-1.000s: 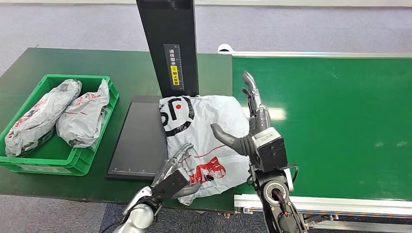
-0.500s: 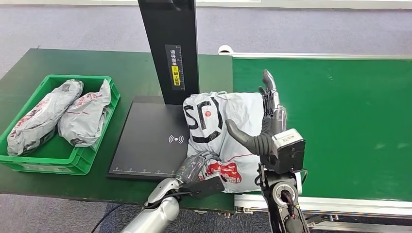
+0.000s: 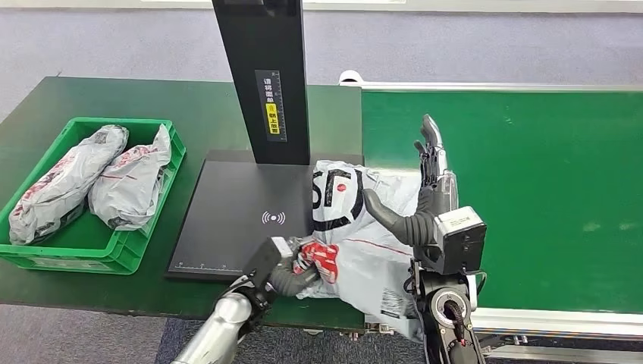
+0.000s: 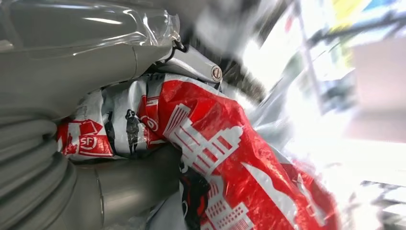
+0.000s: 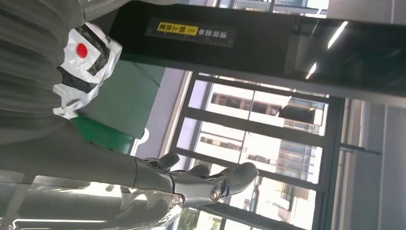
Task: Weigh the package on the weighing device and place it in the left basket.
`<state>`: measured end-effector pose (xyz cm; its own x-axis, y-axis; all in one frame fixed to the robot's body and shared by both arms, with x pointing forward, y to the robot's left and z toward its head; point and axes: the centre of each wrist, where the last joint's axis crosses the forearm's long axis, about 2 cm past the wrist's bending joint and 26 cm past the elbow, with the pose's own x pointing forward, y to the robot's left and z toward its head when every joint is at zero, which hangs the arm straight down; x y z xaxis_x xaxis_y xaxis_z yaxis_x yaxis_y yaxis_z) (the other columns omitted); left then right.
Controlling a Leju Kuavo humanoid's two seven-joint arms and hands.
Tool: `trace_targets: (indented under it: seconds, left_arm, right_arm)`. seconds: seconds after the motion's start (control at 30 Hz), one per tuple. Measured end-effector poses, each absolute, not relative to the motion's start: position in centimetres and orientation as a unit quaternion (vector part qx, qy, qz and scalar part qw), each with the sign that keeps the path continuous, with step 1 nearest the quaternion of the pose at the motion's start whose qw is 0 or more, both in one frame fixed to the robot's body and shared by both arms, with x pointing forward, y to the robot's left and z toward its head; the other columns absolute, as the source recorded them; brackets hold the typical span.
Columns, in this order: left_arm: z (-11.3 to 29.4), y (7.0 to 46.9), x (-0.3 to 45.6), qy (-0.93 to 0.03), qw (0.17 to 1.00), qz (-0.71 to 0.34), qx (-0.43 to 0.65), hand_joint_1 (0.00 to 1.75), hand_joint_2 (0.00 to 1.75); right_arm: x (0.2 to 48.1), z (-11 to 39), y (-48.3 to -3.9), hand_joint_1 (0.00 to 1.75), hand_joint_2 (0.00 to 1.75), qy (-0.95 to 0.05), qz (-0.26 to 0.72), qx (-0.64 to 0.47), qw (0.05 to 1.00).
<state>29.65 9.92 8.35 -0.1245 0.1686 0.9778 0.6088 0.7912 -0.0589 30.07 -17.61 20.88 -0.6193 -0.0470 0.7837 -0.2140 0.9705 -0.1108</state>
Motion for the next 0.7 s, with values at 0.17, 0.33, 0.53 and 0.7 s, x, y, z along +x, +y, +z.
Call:
trace_targets:
  seconds: [0.17, 0.33, 0.53, 0.7]
  left_arm:
    - [13.6, 15.8, 30.9, -0.834, 0.526, -0.052, -0.161, 1.75, 1.75]
    - [16.9, 25.3, 31.8, -0.874, 0.469, 0.128, -0.016, 1.75, 1.75]
    - [17.6, 35.1, 32.3, -0.854, 0.431, 0.239, 0.168, 1.75, 1.75]
    - [17.5, 41.0, 33.6, -0.801, 0.425, 0.254, 0.338, 1.75, 1.75]
  right_arm:
    - [28.9, 19.2, -19.1, 0.0, 1.75, -0.888, 0.08, 0.029, 0.452]
    - [27.2, 17.3, -21.0, 0.0, 1.75, -0.873, 0.067, -0.008, 0.483]
    - [26.2, 15.9, -22.3, 0.0, 1.75, -0.859, 0.06, -0.023, 0.508]
    - [25.8, 15.4, -22.7, 0.0, 1.75, -0.853, 0.052, -0.021, 0.518]
